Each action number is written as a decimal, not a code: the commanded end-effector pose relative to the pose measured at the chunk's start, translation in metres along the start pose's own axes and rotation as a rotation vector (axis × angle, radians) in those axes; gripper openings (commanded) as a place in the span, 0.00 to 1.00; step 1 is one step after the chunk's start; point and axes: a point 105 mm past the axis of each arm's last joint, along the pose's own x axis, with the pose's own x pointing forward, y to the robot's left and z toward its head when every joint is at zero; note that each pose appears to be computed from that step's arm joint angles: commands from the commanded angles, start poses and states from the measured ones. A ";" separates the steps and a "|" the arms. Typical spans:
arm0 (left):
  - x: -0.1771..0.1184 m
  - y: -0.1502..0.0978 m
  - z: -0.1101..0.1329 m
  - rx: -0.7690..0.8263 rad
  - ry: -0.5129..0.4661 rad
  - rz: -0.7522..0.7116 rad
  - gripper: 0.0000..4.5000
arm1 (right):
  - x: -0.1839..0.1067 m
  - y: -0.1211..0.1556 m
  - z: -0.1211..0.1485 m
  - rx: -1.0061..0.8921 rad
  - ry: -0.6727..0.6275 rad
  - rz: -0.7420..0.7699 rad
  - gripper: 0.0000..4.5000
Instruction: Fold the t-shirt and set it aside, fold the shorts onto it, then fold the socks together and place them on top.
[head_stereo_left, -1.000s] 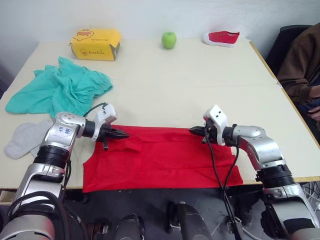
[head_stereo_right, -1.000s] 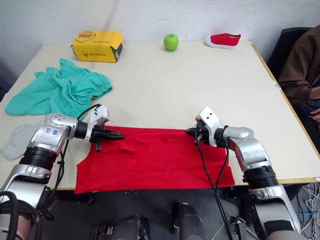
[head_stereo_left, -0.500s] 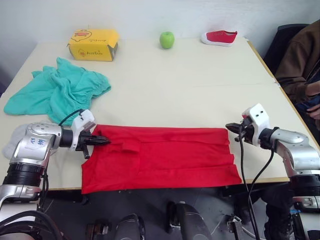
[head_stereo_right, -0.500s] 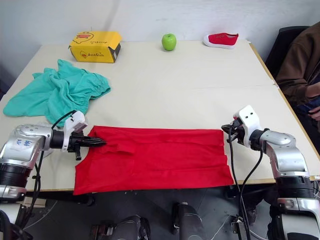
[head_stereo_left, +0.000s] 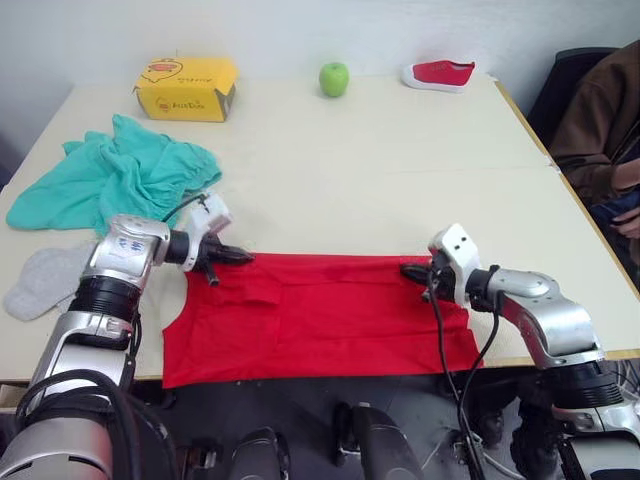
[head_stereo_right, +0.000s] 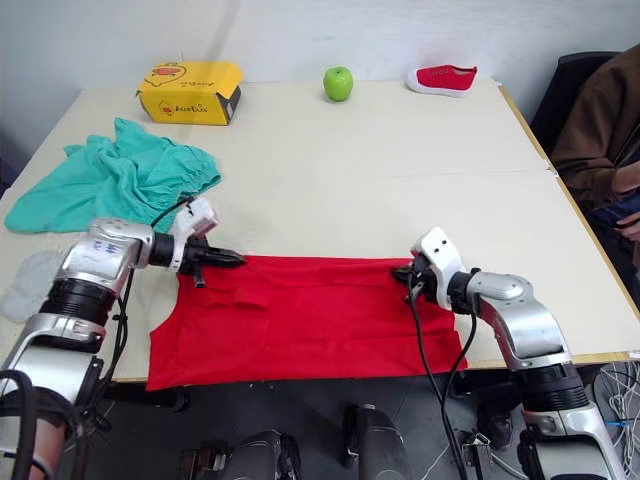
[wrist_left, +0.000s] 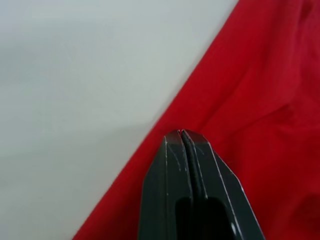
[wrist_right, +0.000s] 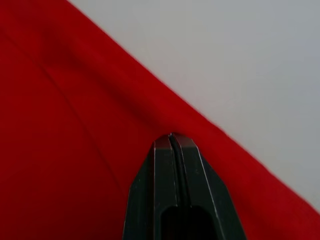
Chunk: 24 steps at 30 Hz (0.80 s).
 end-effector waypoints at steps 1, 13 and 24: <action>-0.012 0.015 -0.022 0.004 0.074 0.069 0.01 | -0.024 -0.014 -0.021 0.004 0.087 -0.061 0.00; -0.058 0.038 0.018 0.067 -0.237 0.190 0.01 | -0.078 -0.021 0.007 -0.010 0.029 0.016 0.00; -0.090 -0.040 0.050 0.191 -0.292 -0.169 0.46 | -0.049 -0.038 0.045 -0.035 0.077 0.147 0.27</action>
